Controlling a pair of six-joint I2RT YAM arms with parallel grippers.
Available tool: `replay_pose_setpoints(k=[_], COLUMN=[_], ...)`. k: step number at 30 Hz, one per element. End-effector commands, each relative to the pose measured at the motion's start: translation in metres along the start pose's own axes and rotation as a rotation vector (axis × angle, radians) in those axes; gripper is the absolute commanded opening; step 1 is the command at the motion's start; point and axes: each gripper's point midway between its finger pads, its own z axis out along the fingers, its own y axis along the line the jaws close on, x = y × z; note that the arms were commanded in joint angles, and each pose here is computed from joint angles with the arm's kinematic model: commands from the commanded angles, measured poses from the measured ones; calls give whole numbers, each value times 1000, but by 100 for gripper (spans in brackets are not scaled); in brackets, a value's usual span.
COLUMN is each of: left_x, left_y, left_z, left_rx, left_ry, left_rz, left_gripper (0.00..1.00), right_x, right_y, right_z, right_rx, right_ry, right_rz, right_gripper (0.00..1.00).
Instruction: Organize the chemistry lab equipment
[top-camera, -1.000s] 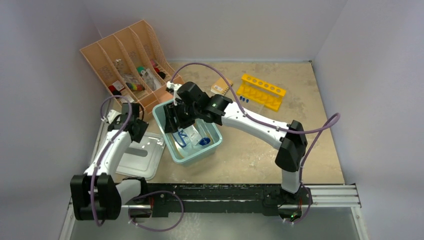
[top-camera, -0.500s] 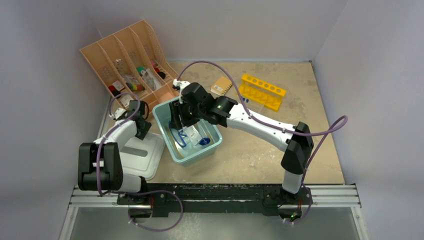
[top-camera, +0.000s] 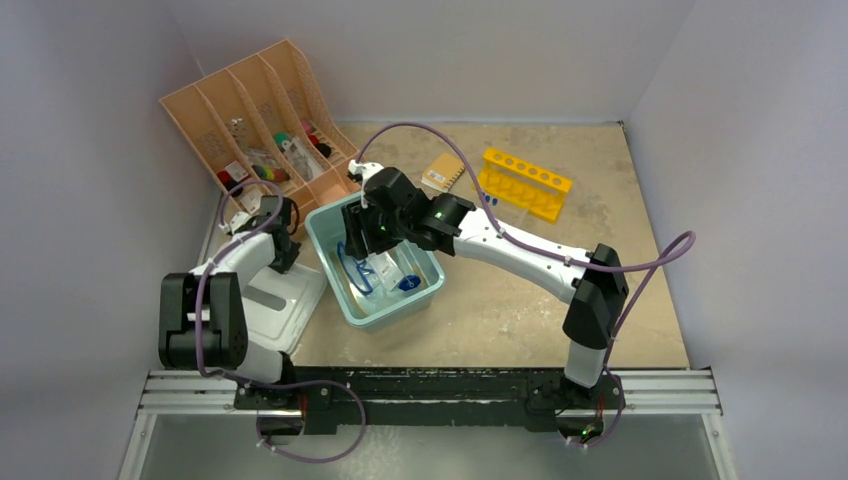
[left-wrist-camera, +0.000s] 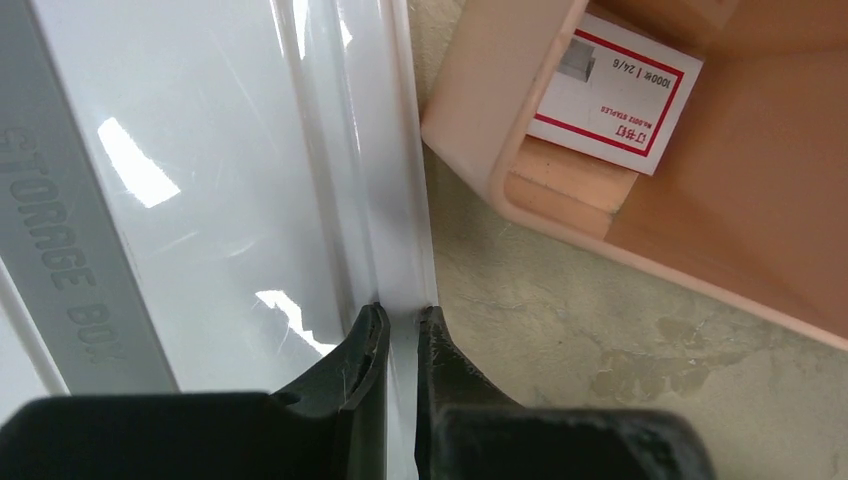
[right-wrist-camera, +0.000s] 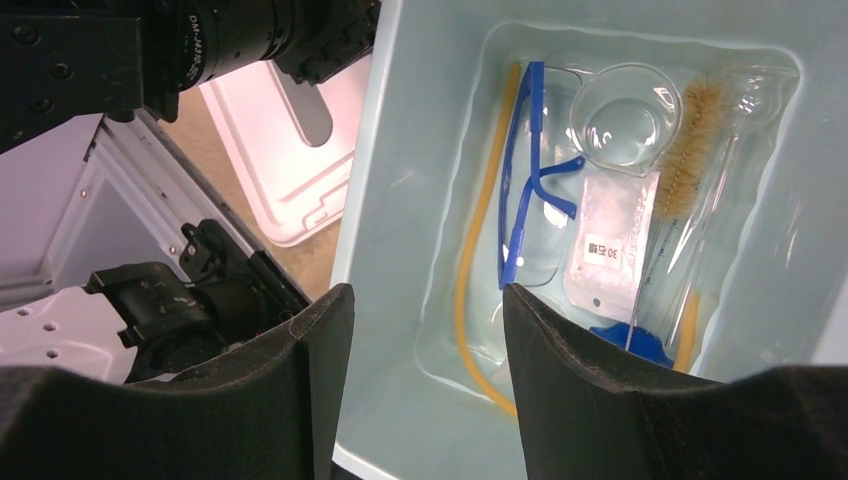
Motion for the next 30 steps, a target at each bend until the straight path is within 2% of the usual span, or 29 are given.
replay_pose_setpoints(k=[1, 10, 17, 24, 30], left_x=[-4, -23, -27, -33, -44], left_y=[11, 15, 20, 14, 12], left_z=[-12, -67, -95, -119, -142], left_rx=[-30, 99, 179, 261, 314], left_ry=[2, -64, -71, -68, -87], left_rz=[19, -165, -260, -325, -348], left_gripper=[0, 0, 0, 0, 0], right_x=[-25, -20, -11, -3, 2], right_y=[4, 9, 35, 60, 71], right_z=[-21, -13, -7, -1, 8], right_rx=[1, -16, -144, -247, -263], right_ry=[-99, -64, -13, 29, 49], right_rz=[-19, -24, -3, -32, -56], right_gripper=[59, 59, 61, 66, 67])
